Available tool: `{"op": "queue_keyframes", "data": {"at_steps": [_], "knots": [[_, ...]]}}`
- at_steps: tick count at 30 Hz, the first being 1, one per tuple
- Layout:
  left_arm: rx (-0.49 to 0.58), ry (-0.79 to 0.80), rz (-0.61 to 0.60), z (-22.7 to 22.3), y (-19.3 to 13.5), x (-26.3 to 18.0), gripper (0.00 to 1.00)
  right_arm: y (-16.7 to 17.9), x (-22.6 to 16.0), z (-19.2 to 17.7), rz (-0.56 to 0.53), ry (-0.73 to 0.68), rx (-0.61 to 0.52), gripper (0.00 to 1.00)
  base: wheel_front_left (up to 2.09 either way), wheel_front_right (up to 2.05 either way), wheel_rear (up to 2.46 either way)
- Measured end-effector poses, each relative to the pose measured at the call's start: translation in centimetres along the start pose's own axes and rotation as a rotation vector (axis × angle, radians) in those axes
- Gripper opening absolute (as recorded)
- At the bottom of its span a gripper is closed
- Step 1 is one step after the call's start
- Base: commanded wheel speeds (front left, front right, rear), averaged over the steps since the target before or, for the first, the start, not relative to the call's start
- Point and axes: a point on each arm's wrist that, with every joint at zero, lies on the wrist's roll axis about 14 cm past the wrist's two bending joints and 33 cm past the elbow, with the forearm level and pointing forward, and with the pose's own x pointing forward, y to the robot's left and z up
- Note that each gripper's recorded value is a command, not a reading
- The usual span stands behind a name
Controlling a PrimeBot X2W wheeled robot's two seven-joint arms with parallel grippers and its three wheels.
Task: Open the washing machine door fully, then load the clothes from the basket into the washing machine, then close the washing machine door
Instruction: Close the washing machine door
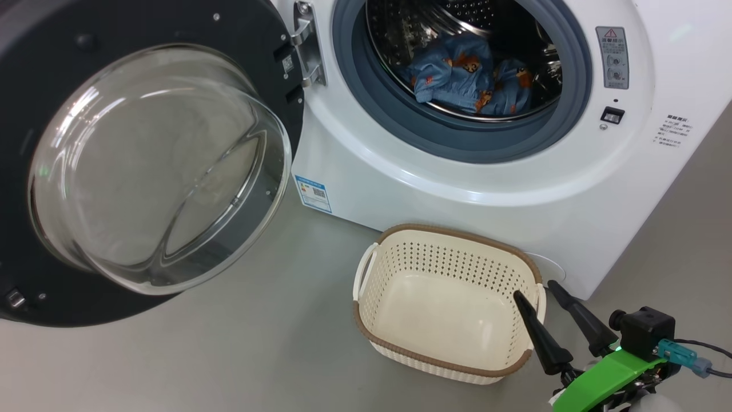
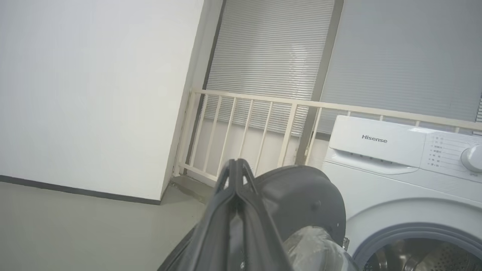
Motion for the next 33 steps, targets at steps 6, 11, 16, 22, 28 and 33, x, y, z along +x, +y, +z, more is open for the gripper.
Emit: {"op": "queue_keyframes", "data": {"at_steps": [6, 11, 16, 22, 28, 33], "knots": [[-0.131, -0.028, 0.101, 1.5, 3.7, 4.0, 0.00, -0.5, 0.0, -0.5, -0.009, 0.004, 0.005, 1.00, 0.00, 0.00, 0.00], [-0.299, 0.079, 0.232, -0.3, 7.0, 6.4, 0.00, -1.2, 0.0, -1.2, -0.019, 0.017, 0.018, 1.00, 0.00, 0.00, 0.00], [-0.439, 0.266, 0.337, -3.3, 9.4, 6.7, 0.00, -1.6, 0.0, -1.9, -0.026, 0.032, 0.028, 1.00, 0.00, 0.00, 0.00], [-0.526, 0.608, 0.412, -8.8, 10.2, 4.0, 0.00, -1.8, 0.1, -2.3, -0.020, 0.042, 0.029, 1.00, 0.00, 0.00, 0.00], [-0.594, 0.778, 0.459, -11.6, 10.3, 1.5, 0.00, -2.2, 0.1, -2.6, -0.020, 0.051, 0.025, 1.00, 0.00, 0.00, 0.00], [-0.635, 0.801, 0.445, -12.4, 9.4, 1.5, 0.00, -2.6, 0.0, -2.9, -0.021, 0.060, 0.019, 1.00, 0.00, 0.00, 0.00]]}}
